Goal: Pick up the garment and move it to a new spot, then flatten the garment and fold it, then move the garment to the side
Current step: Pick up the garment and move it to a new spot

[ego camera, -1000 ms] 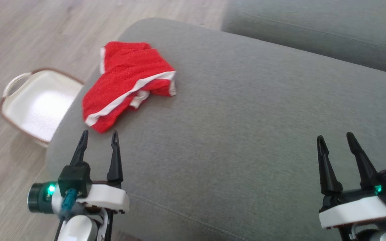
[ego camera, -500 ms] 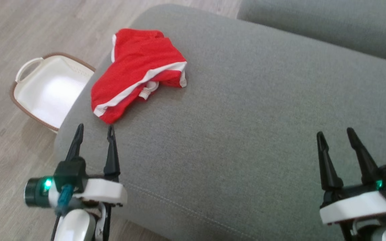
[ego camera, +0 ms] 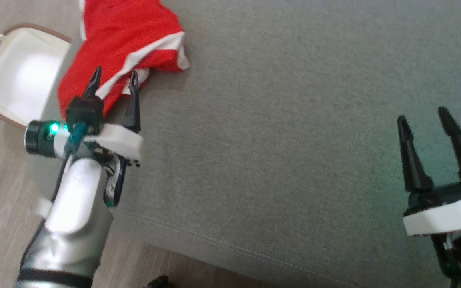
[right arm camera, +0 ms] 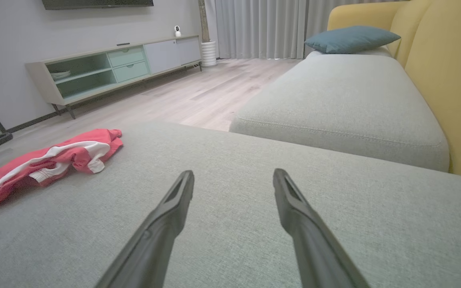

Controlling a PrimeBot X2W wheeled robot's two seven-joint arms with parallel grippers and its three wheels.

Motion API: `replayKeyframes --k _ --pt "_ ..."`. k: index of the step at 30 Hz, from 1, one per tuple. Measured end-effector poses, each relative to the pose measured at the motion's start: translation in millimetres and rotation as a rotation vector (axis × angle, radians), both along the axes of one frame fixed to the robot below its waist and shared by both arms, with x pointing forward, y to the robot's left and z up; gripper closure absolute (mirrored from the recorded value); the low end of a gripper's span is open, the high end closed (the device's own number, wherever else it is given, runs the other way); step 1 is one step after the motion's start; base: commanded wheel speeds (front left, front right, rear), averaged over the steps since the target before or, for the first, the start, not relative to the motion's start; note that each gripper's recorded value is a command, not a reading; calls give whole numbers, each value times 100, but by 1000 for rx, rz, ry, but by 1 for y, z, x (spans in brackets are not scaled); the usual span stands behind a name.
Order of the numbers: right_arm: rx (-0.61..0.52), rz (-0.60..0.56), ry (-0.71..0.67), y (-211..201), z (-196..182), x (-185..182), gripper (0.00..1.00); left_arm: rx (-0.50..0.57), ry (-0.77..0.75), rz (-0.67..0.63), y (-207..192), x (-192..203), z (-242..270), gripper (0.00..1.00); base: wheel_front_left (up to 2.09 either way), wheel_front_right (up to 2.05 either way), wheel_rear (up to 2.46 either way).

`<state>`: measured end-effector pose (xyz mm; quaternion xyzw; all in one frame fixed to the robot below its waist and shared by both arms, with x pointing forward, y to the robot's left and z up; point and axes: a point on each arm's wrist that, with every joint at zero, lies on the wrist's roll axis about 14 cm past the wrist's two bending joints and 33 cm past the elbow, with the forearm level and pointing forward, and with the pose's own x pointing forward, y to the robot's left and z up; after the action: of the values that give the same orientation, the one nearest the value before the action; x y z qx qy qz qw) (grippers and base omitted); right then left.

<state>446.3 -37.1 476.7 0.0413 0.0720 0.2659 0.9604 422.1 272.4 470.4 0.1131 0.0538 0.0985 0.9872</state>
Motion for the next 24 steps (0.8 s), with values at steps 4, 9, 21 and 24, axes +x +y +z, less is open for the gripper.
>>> replayKeyframes --k 4,9,21,24 --pt "-11 -27 18 -12 -10 9 0 -23 145 -34 1 17 -43 0 0 0 0" --pt "-17 -61 49 -26 -23 11 0 -107 353 -31 4 22 -97 0 0 0 0" --pt "-27 -119 57 -46 -27 11 0 -87 379 0 14 51 -96 100 0 0 0" --pt "-21 -125 41 -46 -21 11 0 -4 251 -9 13 69 -57 100 0 0 0"
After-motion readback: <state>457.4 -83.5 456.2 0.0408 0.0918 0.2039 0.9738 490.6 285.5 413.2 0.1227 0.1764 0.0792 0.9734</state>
